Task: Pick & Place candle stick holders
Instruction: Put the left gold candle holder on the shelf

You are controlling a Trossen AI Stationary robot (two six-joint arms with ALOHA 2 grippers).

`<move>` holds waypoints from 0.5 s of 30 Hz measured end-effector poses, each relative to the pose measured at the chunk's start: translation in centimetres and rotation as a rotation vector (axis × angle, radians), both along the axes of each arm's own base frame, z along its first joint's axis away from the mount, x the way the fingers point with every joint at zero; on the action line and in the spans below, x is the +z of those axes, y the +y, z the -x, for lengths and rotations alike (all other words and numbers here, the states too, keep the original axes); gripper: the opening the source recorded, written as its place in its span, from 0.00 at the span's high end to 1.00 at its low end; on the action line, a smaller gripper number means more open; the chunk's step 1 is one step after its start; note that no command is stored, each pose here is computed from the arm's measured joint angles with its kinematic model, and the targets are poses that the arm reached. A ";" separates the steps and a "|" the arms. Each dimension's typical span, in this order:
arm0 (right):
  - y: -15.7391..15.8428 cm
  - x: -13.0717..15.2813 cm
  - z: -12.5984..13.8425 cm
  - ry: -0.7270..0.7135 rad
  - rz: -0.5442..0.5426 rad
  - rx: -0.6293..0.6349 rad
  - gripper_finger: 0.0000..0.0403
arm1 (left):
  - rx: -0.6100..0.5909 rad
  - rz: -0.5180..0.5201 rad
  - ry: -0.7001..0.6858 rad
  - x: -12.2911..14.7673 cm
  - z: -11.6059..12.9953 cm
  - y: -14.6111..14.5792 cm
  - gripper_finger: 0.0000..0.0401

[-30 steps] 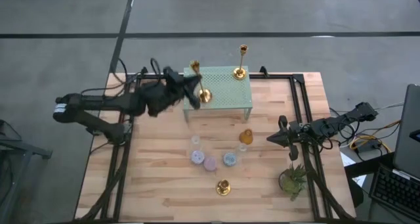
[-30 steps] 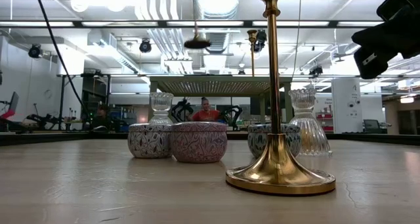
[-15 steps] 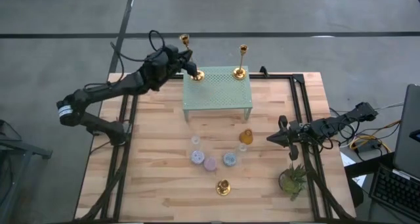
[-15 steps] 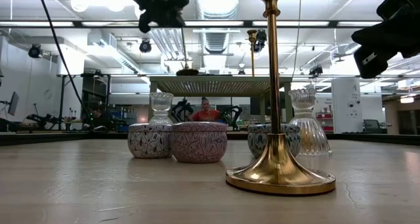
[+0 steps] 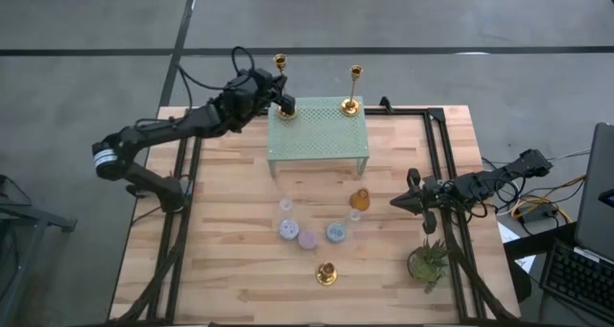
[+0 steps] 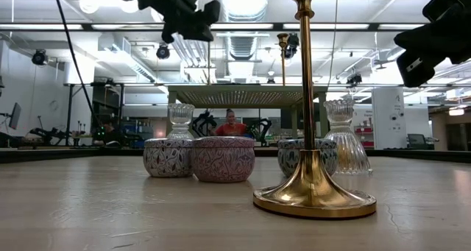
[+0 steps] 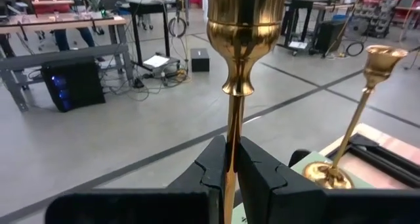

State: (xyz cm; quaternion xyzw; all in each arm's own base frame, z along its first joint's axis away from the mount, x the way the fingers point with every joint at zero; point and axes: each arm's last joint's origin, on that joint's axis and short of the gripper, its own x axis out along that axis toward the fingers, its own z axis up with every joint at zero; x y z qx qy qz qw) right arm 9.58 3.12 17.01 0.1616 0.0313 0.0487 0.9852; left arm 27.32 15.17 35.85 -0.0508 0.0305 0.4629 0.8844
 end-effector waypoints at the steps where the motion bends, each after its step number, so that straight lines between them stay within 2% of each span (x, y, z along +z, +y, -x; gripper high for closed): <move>1: 0.0 0.0 0.0 0.000 0.000 0.000 0.98 | 0.004 0.006 -0.003 -0.1 0.0 0.1 0.93; 7: 0.0 0.0 0.0 0.000 0.000 0.000 0.98 | 0.035 0.036 -0.014 -0.7 0.0 1.1 0.93; 15: 0.0 0.0 0.0 0.000 0.000 0.000 0.98 | 0.035 0.023 0.006 -0.7 0.0 1.2 0.93</move>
